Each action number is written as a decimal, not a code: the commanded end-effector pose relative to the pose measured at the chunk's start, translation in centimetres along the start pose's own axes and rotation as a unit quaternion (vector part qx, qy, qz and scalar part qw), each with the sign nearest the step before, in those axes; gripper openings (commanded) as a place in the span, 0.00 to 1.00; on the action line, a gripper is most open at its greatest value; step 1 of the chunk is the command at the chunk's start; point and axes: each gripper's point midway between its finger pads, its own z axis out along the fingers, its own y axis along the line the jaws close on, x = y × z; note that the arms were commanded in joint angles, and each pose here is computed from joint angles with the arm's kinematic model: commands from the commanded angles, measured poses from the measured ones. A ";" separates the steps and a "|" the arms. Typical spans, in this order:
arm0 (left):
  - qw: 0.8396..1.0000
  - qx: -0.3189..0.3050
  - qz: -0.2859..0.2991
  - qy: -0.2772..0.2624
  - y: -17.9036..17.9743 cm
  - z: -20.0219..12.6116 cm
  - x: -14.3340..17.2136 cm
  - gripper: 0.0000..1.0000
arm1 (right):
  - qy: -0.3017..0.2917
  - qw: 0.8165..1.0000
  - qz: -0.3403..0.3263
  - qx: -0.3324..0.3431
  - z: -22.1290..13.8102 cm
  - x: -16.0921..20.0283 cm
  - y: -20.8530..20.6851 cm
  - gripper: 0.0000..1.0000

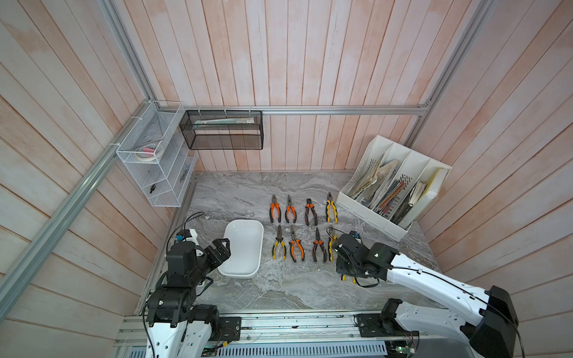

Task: Take the pliers out of the storage box
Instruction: Place the pliers at the center of the board.

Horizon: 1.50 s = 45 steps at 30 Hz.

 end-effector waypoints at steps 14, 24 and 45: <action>1.000 0.006 0.011 0.002 -0.2 0.4 -0.1 1.00 | 0.014 0.998 -0.052 -0.014 4.6 -9.0 -4.7 0.00; 1.000 0.005 0.011 0.003 -0.2 0.5 -0.1 1.00 | 0.107 0.992 -0.056 0.022 10.1 -5.7 -5.9 0.00; 1.000 0.004 0.010 0.003 -0.1 0.5 -0.1 1.00 | 0.079 0.994 -0.038 0.070 6.4 -9.6 -6.2 0.51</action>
